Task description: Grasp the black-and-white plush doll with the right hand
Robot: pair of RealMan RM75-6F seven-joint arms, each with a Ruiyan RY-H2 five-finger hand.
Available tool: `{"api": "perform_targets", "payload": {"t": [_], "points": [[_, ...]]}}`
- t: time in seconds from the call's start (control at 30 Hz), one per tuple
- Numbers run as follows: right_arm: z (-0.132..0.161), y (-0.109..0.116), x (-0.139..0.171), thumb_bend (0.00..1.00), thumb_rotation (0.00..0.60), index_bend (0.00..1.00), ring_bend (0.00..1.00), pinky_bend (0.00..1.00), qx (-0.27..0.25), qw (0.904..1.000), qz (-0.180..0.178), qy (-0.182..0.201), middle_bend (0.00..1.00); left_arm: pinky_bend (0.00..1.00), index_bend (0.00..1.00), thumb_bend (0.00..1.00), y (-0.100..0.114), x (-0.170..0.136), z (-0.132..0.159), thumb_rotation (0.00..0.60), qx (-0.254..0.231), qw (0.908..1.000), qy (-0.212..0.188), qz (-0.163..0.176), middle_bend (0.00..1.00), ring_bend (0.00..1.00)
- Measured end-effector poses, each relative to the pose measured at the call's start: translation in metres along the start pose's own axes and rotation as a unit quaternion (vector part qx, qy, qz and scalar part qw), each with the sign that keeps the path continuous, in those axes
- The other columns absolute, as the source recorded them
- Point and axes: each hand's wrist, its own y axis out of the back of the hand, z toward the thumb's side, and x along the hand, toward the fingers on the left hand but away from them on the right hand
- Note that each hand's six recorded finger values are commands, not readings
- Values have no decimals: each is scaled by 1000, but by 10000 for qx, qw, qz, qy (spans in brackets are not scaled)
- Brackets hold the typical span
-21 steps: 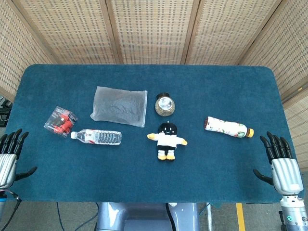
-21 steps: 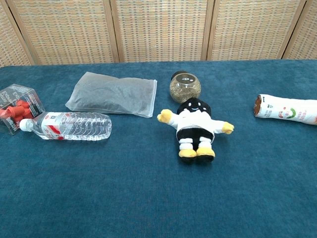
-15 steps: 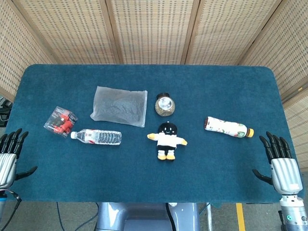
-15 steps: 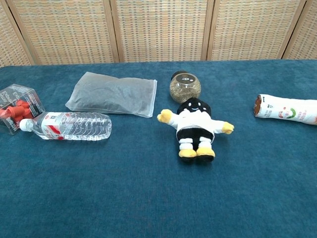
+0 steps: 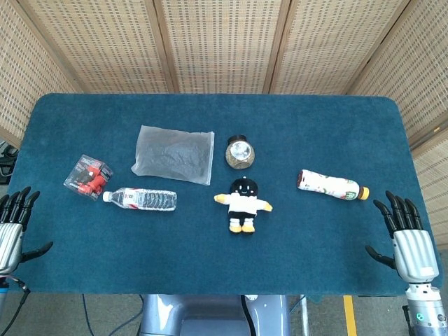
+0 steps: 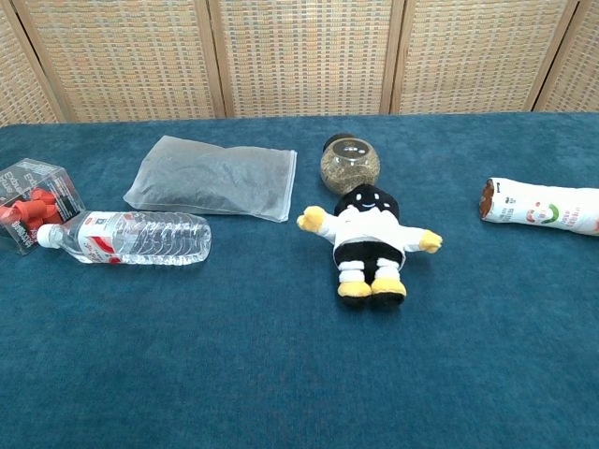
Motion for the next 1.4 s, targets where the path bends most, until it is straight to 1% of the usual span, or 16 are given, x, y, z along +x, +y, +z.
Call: {"api": "perform_targets", "payload": {"t": [0.3, 0.47, 0.63, 0.83, 0.93, 1.07, 1.13, 1.27, 1.4], "points": [[1, -3, 0, 123, 600, 180, 0, 49, 10, 10000, 63, 17, 0, 0, 0, 73, 2, -1, 0, 600, -17, 10000, 9, 40, 0, 0], [8, -6, -7, 123, 600, 200, 0, 55, -137, 9998, 135, 82, 0, 0, 0, 73, 3, -1, -2, 600, -27, 10000, 33, 41, 0, 0], [16, -10, -21, 114, 600, 237, 0, 66, -210, 9994, 242, 141, 0, 0, 0, 73, 4, -1, -3, 600, -32, 10000, 52, 72, 0, 0], [29, -13, -41, 143, 600, 301, 0, 91, -292, 9990, 299, 183, 29, 0, 0, 73, 4, -1, -3, 600, -21, 10000, 58, 73, 0, 0], [37, -18, -51, 176, 600, 324, 0, 106, -330, 9985, 366, 222, 47, 0, 0, 73, 3, 0, -3, 600, -15, 10000, 50, 58, 0, 0], [54, -29, -69, 264, 600, 355, 0, 131, -353, 9977, 520, 270, 71, 0, 0, 73, 2, 0, -2, 600, -52, 10000, 21, 36, 0, 0], [65, -37, -78, 290, 600, 369, 0, 142, -378, 9970, 606, 298, 78, 0, 0, 73, 2, 1, -2, 600, -60, 10000, 16, 24, 0, 0], [89, -52, -94, 321, 600, 380, 0, 149, -424, 9958, 721, 363, 83, 0, 0, 73, 1, 1, -3, 600, -85, 10000, 16, 12, 0, 0], [109, -70, -102, 325, 600, 386, 0, 150, -444, 9945, 872, 375, 84, 0, 0, 73, 1, 2, -4, 600, -119, 9999, 26, 3, 0, 0]]}}
